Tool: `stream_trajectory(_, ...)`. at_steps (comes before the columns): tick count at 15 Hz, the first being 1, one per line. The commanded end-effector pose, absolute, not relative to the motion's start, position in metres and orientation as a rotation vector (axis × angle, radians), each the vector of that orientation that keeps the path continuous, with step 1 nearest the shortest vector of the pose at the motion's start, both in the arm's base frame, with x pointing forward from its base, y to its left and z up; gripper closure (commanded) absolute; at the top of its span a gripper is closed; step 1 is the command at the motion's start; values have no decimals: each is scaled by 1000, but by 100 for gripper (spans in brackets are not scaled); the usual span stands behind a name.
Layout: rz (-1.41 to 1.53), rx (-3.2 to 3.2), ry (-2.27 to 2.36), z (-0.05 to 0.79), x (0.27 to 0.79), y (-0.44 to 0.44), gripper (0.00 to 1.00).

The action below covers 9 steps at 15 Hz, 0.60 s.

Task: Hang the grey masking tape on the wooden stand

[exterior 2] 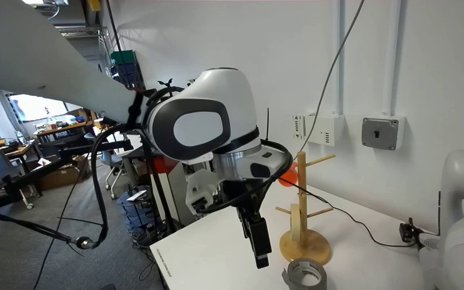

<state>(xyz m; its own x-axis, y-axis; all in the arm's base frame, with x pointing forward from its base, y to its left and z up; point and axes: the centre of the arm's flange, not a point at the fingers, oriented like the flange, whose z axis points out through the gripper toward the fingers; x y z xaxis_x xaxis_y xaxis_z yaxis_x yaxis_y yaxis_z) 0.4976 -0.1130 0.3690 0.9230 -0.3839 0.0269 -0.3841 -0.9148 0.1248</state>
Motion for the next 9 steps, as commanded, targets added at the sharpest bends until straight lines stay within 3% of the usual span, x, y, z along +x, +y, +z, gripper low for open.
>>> stream_trajectory(1,6,2955,-593,370,498,-113,0)
stream_trajectory(9,-21,2936,-622,353,515,-115,0)
